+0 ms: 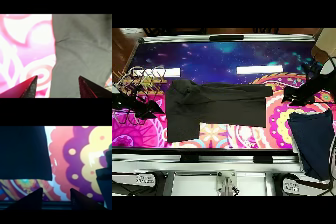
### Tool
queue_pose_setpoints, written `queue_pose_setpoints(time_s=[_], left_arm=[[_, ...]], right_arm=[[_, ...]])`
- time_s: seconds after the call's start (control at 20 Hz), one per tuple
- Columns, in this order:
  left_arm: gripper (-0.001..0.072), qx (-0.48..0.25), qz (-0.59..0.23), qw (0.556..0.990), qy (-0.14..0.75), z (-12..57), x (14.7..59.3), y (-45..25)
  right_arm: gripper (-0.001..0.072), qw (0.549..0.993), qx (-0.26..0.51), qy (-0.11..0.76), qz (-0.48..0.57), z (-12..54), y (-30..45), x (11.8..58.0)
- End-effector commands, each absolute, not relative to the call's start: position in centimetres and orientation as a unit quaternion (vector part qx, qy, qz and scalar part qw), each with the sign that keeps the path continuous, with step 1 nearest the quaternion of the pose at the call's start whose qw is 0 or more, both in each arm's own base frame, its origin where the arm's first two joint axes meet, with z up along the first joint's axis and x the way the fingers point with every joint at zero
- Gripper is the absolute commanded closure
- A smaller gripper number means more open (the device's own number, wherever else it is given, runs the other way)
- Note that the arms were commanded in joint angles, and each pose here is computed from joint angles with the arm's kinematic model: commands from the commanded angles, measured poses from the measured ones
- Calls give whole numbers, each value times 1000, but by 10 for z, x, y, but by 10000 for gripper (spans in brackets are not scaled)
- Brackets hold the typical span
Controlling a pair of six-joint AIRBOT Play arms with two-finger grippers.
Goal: Fold the shirts.
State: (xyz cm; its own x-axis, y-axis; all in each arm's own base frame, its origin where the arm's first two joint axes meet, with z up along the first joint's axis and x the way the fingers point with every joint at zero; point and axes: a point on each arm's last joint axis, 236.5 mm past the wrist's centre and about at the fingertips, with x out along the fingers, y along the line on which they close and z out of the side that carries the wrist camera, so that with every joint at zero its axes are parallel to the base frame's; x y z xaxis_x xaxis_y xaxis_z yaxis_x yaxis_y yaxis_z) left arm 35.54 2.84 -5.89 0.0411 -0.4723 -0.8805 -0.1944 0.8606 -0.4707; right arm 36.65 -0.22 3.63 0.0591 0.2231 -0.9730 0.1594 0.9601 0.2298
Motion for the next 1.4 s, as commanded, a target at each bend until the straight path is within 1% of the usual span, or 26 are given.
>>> queue_pose_setpoints(time_s=[0.0,0.1,0.25,0.3,0.35,0.5,0.55,0.6,0.65,0.7,1.0,1.15,1.35], left_arm=[[114,-263,-111,714,639,-73,373,23],[115,-262,-104,721,633,-75,378,26],[115,-264,-107,714,640,-83,377,22],[154,-262,-109,712,642,-85,378,19],[230,-261,-110,715,639,-86,381,16],[234,-279,-114,731,612,-83,401,2],[260,-282,-115,732,609,-84,404,-2],[402,-280,-117,732,610,-84,404,-4],[570,-280,-118,731,611,-84,404,-4],[668,-280,-119,730,612,-84,403,-4],[668,-282,-129,720,620,-81,395,-4],[668,-276,-143,716,625,-76,390,-8],[665,-266,-150,725,617,-66,390,-7]], right_arm=[[241,695,162,699,50,24,13,350],[241,704,162,689,47,23,12,357],[241,718,163,676,43,23,10,365],[241,721,161,672,41,22,8,368],[241,726,153,670,32,21,3,370],[241,721,144,677,21,8,-2,365],[241,714,147,684,20,-1,-1,359],[241,706,151,691,20,-10,1,354],[241,700,157,697,19,-22,3,348],[241,696,164,699,16,-33,5,344],[240,679,250,690,19,-86,37,328],[240,679,261,687,14,-97,39,324],[240,683,261,682,18,-98,45,326]])
